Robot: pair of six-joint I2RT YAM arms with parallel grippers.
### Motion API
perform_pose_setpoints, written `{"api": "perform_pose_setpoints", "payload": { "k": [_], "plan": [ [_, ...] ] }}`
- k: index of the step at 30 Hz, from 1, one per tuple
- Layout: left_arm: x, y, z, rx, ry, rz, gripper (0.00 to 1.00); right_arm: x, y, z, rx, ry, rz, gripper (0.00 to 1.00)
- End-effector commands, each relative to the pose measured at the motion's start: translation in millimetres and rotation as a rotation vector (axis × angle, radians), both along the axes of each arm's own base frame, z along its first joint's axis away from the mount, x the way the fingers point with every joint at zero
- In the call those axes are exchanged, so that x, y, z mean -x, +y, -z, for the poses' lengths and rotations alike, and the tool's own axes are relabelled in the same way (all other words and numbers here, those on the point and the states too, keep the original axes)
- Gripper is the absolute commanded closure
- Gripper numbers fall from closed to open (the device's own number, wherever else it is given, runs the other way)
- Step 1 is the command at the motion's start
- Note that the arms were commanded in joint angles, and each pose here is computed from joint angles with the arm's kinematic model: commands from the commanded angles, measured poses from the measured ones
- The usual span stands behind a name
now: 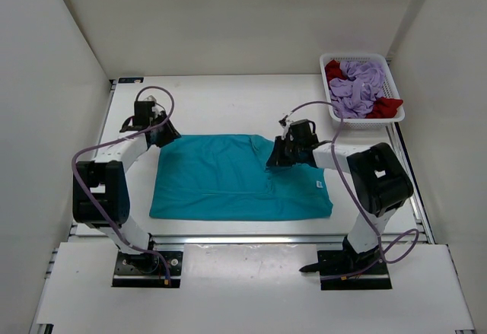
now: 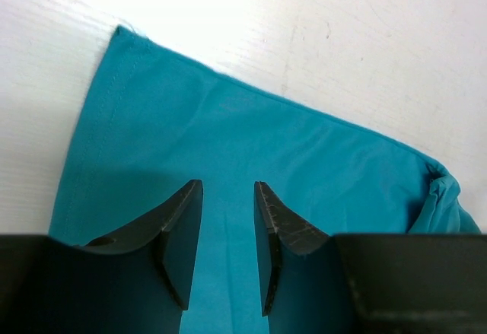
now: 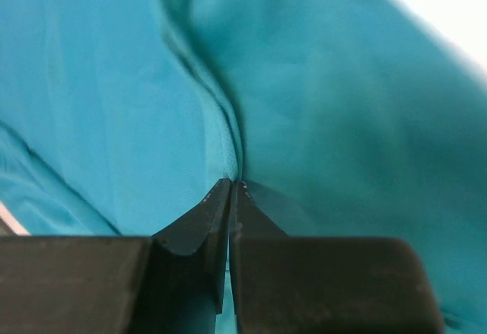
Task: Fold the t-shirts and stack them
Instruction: Grap the side of the flattened tshirt furthest away from the robot with both arms
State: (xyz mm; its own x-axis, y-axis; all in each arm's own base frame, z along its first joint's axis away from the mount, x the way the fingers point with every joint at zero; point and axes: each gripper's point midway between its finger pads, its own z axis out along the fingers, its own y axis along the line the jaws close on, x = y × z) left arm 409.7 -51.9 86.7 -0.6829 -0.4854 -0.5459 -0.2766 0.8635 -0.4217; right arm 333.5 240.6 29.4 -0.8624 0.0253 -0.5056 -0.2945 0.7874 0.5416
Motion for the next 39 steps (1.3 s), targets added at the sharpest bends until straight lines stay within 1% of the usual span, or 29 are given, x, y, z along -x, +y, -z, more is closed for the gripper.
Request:
{"api": "perform_pose_setpoints", "payload": {
  "k": [1, 3, 4, 5, 6, 8, 9, 10, 11, 12, 13, 14, 16, 17, 19, 20, 22, 25, 28, 30, 33, 34, 37, 39],
  "plan": [
    [-19.1, 10.9, -15.1, -0.043, -0.038, -0.016, 0.56, -45.2, -20.4, -42.7, 0.014, -0.124, 0.073, 1.0],
    [-24.7, 19.3, -15.3, -0.07, -0.031, -0.03, 0.56, -70.0, -40.0, -53.1, 0.095, -0.157, 0.115, 1.0],
    [-27.7, 22.7, -13.1, -0.077, -0.023, -0.038, 0.56, -73.7, -49.2, -51.1, 0.135, -0.143, 0.136, 1.0],
    [-30.6, 22.4, -14.6, -0.079, -0.028, -0.037, 0.56, -86.5, -56.1, -57.9, 0.15, -0.161, 0.146, 1.0],
    [-33.1, 22.9, -12.7, -0.081, -0.023, -0.04, 0.56, -90.7, -64.4, -53.9, 0.183, -0.147, 0.166, 1.0],
    [-35.2, 42.2, -4.7, -0.082, 0.001, -0.078, 0.56, -112.7, -84.0, -64.3, 0.223, -0.169, 0.215, 1.0],
    [-37.1, 44.9, -7.0, -0.079, 0.0, -0.087, 0.56, -125.3, -92.6, -68.7, 0.245, -0.185, 0.234, 1.0],
    [-40.0, 42.1, -4.4, -0.079, 0.007, -0.079, 0.56, -128.8, -98.7, -58.4, 0.281, -0.161, 0.247, 1.0],
    [-39.9, 46.8, 2.1, -0.088, 0.027, -0.089, 0.56, -139.0, -107.3, -67.2, 0.302, -0.18, 0.262, 1.0],
    [-42.8, 46.9, 5.2, -0.09, 0.036, -0.084, 0.56, -150.0, -112.8, -64.1, 0.329, -0.179, 0.267, 1.0],
    [-46.6, 49.9, -0.1, -0.103, 0.024, -0.088, 0.56, -159.5, -114.7, -66.3, 0.342, -0.191, 0.268, 1.0],
    [-45.6, 51.5, 8.6, -0.105, 0.052, -0.09, 0.56, -165.4, -119.6, -64.9, 0.359, -0.189, 0.279, 1.0],
    [-52.5, 55.7, 5.8, -0.108, 0.046, -0.094, 0.56, -185.7, -122.3, -62.3, 0.397, -0.205, 0.274, 1.0],
    [-52.0, 60.4, 12.3, -0.115, 0.061, -0.102, 0.55, -187.1, -125.4, -44.8, 0.426, -0.166, 0.275, 1.0],
    [-54.6, 61.9, 15.1, -0.13, 0.067, -0.097, 0.53, -199.8, -122.6, -48.1, 0.464, -0.192, 0.254, 1.0],
    [-56.2, 63.0, 16.9, -0.131, 0.072, -0.1, 0.53, -201.9, -134.3, -37.8, 0.517, -0.175, 0.27, 1.0],
    [-58.4, 65.5, 23.8, -0.127, 0.088, -0.104, 0.5, -206.7, -134.9, -31.4, 0.546, -0.171, 0.259, 1.0],
    [-64.6, 68.2, 26.7, -0.128, 0.085, -0.107, 0.45, -211.7, -131.7, -33.4, 0.517, -0.182, 0.259, 1.0],
    [-73.9, 60.8, 28.7, -0.136, 0.092, -0.09, 0.43, -210.2, -120.9, -30.9, 0.461, -0.184, 0.234, 0.99],
    [-84.4, 56.0, 28.6, -0.15, 0.08, -0.076, 0.43, -206.5, -118.9, -31.6, 0.457, -0.184, 0.226, 1.0],
    [-93.5, 48.8, 32.3, -0.154, 0.085, -0.057, 0.45, -204.3, -114.6, -32.1, 0.43, -0.194, 0.226, 1.0],
    [-89.8, 48.6, 40.9, -0.152, 0.115, -0.057, 0.48, -205.0, -110.8, -34.6, 0.414, -0.202, 0.227, 1.0],
    [-90.1, 46.6, 48.0, -0.157, 0.136, -0.045, 0.5, -202.1, -111.4, -32.1, 0.394, -0.188, 0.228, 1.0],
    [-84.8, 49.5, 51.9, -0.161, 0.149, -0.042, 0.5, -202.3, -108.6, -39.1, 0.368, -0.197, 0.233, 1.0]
  ]
}}
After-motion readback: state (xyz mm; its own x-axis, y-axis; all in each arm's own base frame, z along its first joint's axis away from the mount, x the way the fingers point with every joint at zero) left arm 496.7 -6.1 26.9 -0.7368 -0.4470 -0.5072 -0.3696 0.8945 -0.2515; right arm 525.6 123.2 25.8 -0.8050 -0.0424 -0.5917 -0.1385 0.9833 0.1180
